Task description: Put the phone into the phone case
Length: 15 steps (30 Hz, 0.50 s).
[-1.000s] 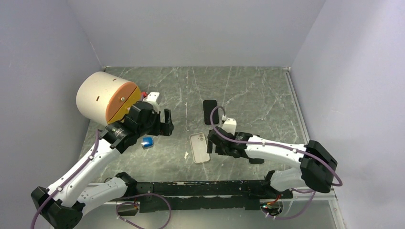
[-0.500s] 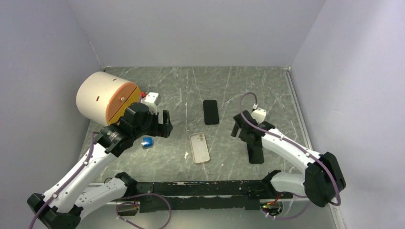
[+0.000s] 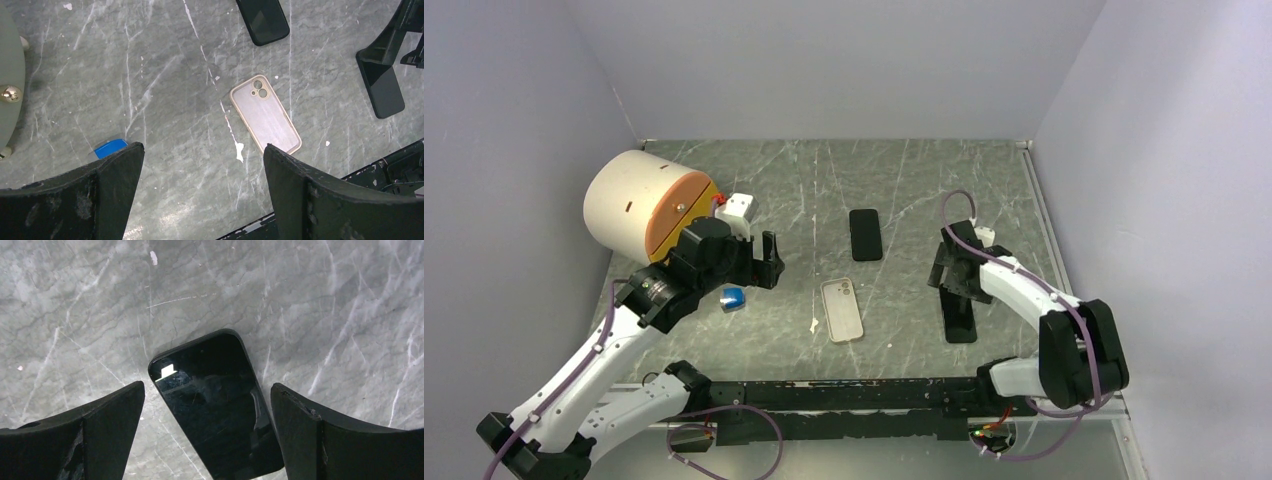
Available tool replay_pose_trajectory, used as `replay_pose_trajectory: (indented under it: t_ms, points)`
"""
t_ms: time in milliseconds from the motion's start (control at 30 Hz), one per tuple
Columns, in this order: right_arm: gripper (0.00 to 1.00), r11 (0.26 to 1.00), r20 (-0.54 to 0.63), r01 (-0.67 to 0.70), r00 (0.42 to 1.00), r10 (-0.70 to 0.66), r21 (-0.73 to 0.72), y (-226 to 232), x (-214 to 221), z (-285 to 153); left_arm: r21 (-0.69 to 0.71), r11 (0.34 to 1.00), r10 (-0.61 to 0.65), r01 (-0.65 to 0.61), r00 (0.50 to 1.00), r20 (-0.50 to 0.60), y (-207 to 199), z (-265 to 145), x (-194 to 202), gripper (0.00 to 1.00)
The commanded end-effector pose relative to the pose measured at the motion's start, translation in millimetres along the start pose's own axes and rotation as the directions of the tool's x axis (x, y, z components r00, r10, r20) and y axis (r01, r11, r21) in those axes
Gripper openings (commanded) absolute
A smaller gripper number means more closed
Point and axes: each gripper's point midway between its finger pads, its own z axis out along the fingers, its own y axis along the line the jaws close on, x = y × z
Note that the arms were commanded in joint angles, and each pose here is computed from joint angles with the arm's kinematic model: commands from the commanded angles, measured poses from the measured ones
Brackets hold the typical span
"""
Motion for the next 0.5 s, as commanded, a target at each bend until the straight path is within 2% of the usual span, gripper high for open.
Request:
replay_pose_trajectory:
  t_ms: [0, 167, 367, 467]
  points:
    - [0.99, 0.997, -0.008, 0.055, 0.998, -0.055, -0.06, 7.0, -6.8, 7.0, 0.011, 1.0, 0.014, -0.014, 0.999, 0.033, -1.6, -0.7, -8.3, 0.94]
    - [0.99, 0.994, -0.056, 0.093, 0.994, -0.096, -0.057, 4.2, -9.7, 18.9, 0.019, 1.0, 0.017, -0.017, 0.999, 0.047, -2.6, -3.5, -10.4, 0.94]
    - [0.99, 0.982, -0.096, 0.134, 0.984, -0.147, -0.132, 16.0, -5.6, 24.5, 0.009, 1.0, 0.012, -0.013, 0.998, 0.057, -0.3, -5.2, -10.7, 0.94]
    - [0.94, 0.978, -0.142, 0.145, 0.976, -0.167, -0.152, 20.6, 1.8, 28.2, 0.012, 1.0, 0.013, -0.014, 0.998, 0.055, -0.9, -5.4, -10.8, 0.94]
